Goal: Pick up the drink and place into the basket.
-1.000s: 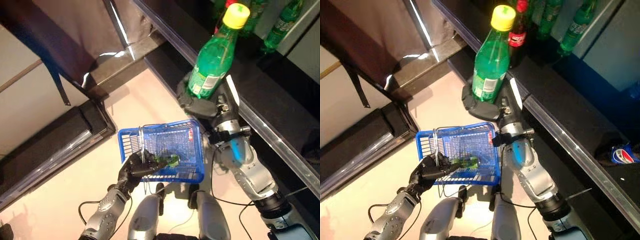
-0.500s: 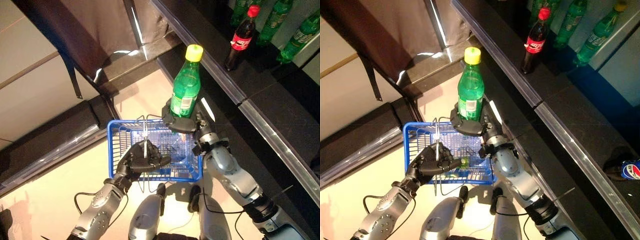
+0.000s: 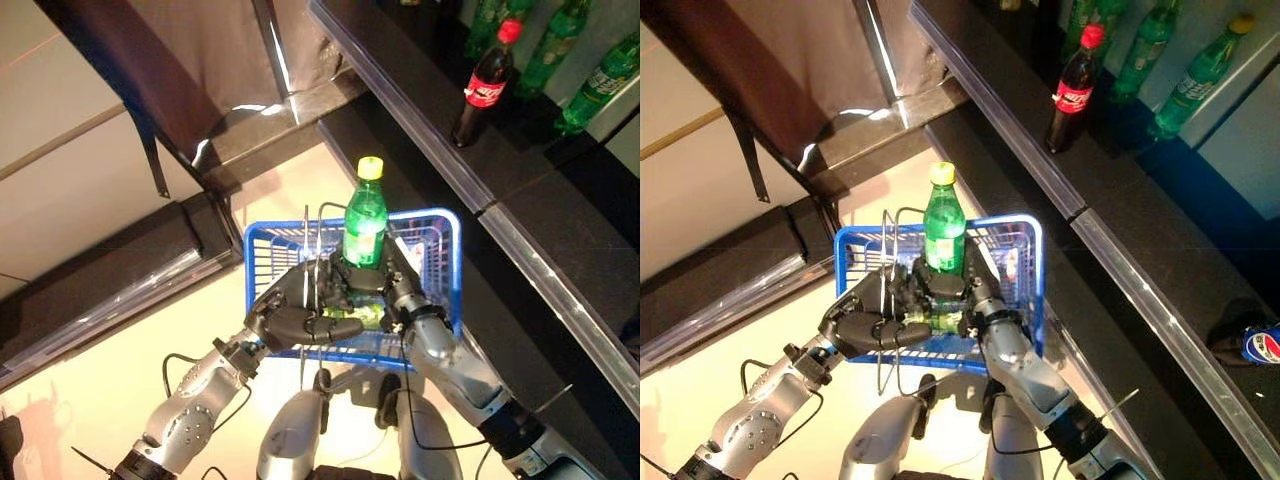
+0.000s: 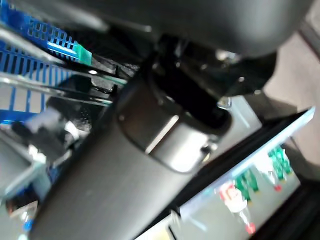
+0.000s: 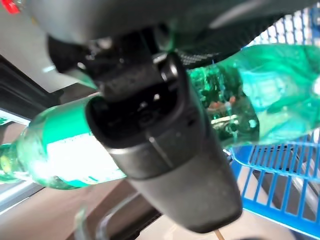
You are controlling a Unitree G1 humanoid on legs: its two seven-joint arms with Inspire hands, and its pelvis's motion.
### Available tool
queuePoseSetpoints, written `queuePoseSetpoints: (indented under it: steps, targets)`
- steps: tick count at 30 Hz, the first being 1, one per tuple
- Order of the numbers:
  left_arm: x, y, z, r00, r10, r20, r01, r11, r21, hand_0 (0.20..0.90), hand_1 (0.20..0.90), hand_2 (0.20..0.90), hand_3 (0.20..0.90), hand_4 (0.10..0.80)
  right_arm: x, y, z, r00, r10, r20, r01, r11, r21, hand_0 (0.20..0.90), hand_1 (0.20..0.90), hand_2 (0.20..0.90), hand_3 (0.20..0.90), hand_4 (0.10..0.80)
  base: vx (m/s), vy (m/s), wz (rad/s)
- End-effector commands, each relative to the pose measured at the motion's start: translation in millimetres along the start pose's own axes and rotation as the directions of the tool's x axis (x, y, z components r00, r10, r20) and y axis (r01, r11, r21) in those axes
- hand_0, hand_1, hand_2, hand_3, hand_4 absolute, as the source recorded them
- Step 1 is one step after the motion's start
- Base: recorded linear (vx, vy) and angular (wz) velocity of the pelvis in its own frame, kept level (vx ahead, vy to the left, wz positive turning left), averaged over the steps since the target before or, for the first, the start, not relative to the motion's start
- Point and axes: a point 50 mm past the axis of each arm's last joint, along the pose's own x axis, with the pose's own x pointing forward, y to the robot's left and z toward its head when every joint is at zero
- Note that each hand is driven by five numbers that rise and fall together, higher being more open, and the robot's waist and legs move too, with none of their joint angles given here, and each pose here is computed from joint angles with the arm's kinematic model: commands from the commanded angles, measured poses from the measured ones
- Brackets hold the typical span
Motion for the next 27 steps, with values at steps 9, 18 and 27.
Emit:
queuePoseSetpoints:
  steps: [9,18,27]
  targets:
    - [21.7,-75.9,59.9,0.771,-0.496,0.400,0.525,0.850,0.042,0.300,0.300,0.300,0.200,0.100,9.5,35.7,-13.6,0.999,-0.029,0.037,0.026,0.997,0.068,0.300,0.300,0.300,0.200,0.100,-0.010,0.000,0.05]
    - [27.8,-84.6,58.0,0.738,-0.547,0.395,0.587,0.809,0.023,0.300,0.300,0.300,0.200,0.100,-0.5,38.2,-70.7,0.972,-0.001,-0.235,0.071,0.955,0.289,0.300,0.300,0.300,0.200,0.100,-0.036,-0.004,0.02]
    - [31.5,-88.5,51.4,0.745,-0.561,0.361,0.602,0.798,-0.003,0.300,0.300,0.300,0.200,0.100,-5.7,69.7,-80.5,0.937,0.231,-0.261,0.046,0.662,0.748,0.300,0.300,0.300,0.200,0.100,-0.013,-0.009,0.00]
